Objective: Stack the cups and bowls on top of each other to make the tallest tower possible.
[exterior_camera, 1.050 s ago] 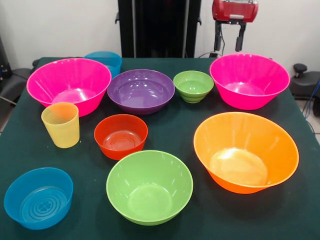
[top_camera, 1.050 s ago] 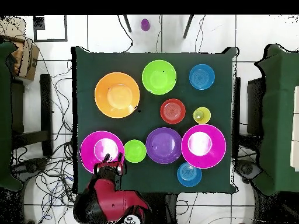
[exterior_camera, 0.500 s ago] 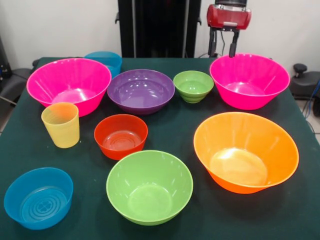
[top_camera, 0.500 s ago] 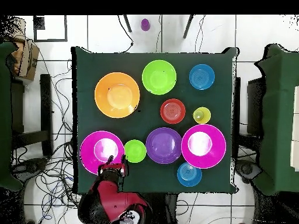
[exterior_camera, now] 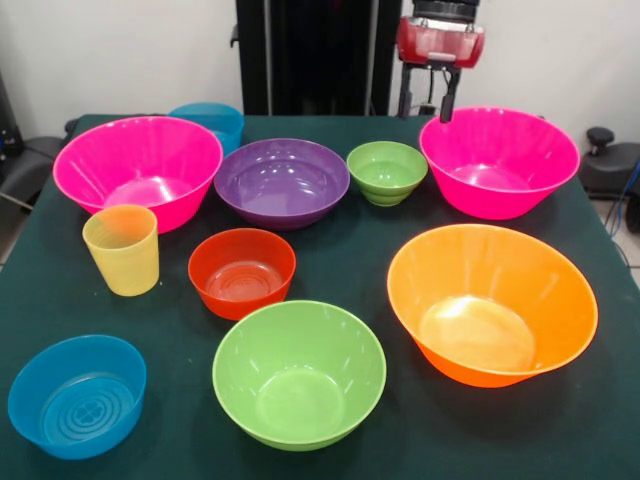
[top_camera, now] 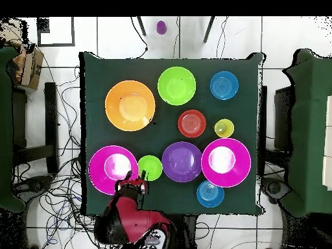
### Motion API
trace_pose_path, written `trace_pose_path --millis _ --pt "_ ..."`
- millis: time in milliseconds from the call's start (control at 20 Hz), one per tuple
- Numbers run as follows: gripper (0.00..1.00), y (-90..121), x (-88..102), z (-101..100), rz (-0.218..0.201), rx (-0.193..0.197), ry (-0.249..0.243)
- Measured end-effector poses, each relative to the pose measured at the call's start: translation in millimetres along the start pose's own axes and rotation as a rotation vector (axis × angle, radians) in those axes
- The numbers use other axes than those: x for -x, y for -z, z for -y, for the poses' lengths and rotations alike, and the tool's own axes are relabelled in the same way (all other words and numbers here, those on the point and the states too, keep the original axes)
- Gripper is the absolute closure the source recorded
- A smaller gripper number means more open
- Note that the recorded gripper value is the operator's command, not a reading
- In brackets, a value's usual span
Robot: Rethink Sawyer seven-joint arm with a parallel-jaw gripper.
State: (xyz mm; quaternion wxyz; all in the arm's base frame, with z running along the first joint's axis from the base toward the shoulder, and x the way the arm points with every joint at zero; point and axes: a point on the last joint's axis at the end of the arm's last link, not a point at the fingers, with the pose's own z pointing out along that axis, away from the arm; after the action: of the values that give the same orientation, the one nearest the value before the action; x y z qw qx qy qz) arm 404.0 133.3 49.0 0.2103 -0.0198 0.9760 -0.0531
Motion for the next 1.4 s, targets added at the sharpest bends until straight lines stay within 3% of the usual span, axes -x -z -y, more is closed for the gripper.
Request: trace_pose_path --millis 400,700,850,1000,1100,1400 --pt "0.00 -18 31.3 27 -0.072 -0.003 -0.085" --pt "0.00 -25 52.3 19 -0.049 -0.022 -0.042" --pt "0.00 -22 67.8 3 -0.023 -0.043 -0.009" --pt "0.00 -17 75.5 -10 -0.027 -0.053 -0.006" --pt "0.00 -8 83.2 -29 -0.042 -0.058 -0.006" --pt "0.00 5 94.8 -56 -0.044 -0.041 -0.011"
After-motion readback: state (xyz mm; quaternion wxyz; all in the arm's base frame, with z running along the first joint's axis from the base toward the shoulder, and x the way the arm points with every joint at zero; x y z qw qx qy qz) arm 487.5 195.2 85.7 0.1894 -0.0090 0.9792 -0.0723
